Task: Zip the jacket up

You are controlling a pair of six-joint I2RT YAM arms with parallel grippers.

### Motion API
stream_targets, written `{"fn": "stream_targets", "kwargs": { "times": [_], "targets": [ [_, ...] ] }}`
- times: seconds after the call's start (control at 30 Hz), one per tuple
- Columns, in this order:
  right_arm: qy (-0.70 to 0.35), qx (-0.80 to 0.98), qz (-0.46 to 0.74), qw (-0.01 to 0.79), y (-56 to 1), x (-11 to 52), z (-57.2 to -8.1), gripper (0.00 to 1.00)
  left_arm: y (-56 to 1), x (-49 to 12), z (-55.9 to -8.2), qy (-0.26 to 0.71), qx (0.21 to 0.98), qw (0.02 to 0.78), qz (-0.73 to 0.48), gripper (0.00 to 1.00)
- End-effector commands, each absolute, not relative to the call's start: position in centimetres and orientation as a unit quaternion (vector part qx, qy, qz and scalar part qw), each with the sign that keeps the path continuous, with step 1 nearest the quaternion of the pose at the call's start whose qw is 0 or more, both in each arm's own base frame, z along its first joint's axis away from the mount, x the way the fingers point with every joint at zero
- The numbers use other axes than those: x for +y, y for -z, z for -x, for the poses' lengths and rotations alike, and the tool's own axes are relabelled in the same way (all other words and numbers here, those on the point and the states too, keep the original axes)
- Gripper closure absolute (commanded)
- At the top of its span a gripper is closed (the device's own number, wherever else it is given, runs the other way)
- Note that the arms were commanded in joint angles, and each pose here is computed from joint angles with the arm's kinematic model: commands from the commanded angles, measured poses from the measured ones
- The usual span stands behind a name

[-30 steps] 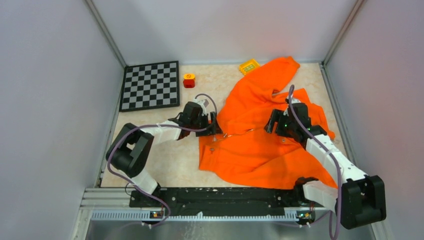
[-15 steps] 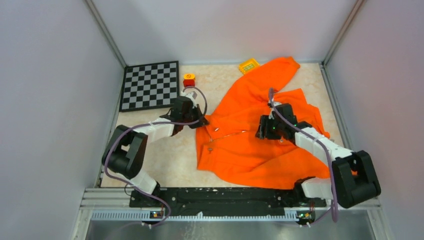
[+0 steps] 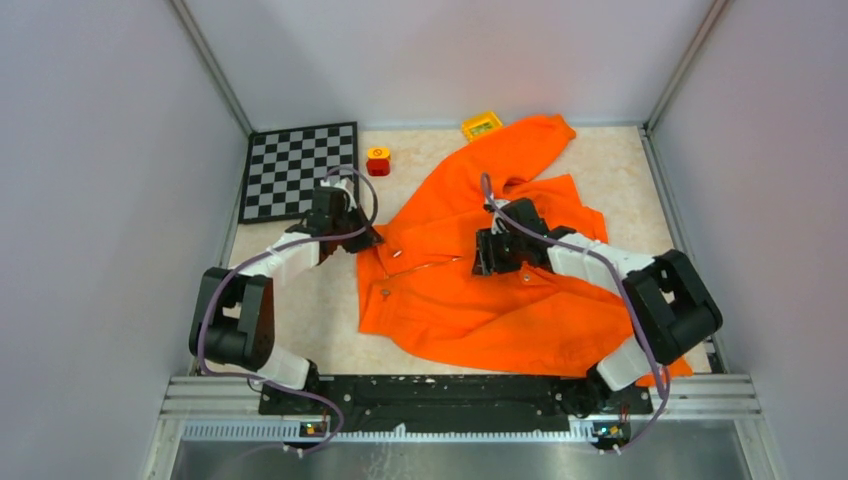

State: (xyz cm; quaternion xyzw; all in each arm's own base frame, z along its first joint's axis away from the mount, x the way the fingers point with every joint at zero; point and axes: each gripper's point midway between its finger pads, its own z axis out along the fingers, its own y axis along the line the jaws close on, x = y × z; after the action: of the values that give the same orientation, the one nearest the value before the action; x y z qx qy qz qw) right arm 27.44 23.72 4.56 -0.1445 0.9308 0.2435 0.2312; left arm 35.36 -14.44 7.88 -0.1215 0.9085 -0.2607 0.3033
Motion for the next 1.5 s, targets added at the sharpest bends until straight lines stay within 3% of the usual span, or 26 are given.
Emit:
{"fn": "stream_targets", "kwargs": {
  "times": [0.0, 0.1, 0.17, 0.27, 0.5, 0.73, 0.83, 0.97, 1.07, 1.13, 1.2, 1.47],
  "targets": [
    [-0.227, 0.913, 0.109, 0.322, -9.7, 21.3, -30.7, 0.50, -10.6, -15.4, -35.9, 0.292, 0.898, 0.312, 0.104, 0.78],
    [-0.227, 0.912, 0.011, 0.342, -11.5, 16.5, -32.1, 0.50, -12.9, -15.8, -35.8, 0.306, 0.891, 0.325, 0.089, 0.66],
    [-0.220, 0.908, -0.066, 0.351, -12.1, 12.8, -32.8, 0.50, -15.1, -16.2, -36.0, 0.317, 0.882, 0.342, 0.073, 0.48],
    [-0.170, 0.897, -0.183, 0.365, -11.9, 6.8, -33.5, 0.49, -18.8, -16.8, -36.1, 0.338, 0.865, 0.369, 0.043, 0.32],
    [-0.064, 0.859, -0.320, 0.395, -11.3, -2.2, -34.7, 0.49, -26.8, -20.6, -37.6, 0.374, 0.829, 0.411, -0.058, 0.08],
    [0.008, 0.890, -0.286, 0.354, -8.6, -4.4, -35.7, 0.43, -30.4, -27.6, -37.4, 0.416, 0.806, 0.398, -0.137, 0.06],
    [-0.001, 0.899, -0.285, 0.332, -7.3, -4.0, -34.8, 0.45, -30.5, -29.8, -36.7, 0.429, 0.798, 0.390, -0.164, 0.06],
    [-0.002, 0.902, -0.275, 0.333, -7.6, -3.7, -33.3, 0.53, -29.2, -30.5, -35.9, 0.411, 0.805, 0.383, -0.191, 0.06],
    [0.004, 0.903, -0.269, 0.334, -8.3, -3.8, -32.1, 0.81, -27.8, -30.2, -35.3, 0.398, 0.812, 0.380, -0.196, 0.05],
    [0.002, 0.906, -0.268, 0.329, -8.3, -3.6, -31.4, 0.87, -27.4, -30.0, -35.0, 0.391, 0.812, 0.384, -0.200, 0.05],
    [0.007, 0.907, -0.271, 0.323, -8.3, -3.8, -30.9, 1.00, -27.4, -30.0, -34.6, 0.392, 0.810, 0.387, -0.204, 0.04],
    [0.056, 0.861, -0.467, 0.193, -10.2, -4.6, -22.1, 1.00, -28.6, -29.6, -33.9, 0.395, 0.798, 0.404, -0.209, 0.02]
  ]
}}
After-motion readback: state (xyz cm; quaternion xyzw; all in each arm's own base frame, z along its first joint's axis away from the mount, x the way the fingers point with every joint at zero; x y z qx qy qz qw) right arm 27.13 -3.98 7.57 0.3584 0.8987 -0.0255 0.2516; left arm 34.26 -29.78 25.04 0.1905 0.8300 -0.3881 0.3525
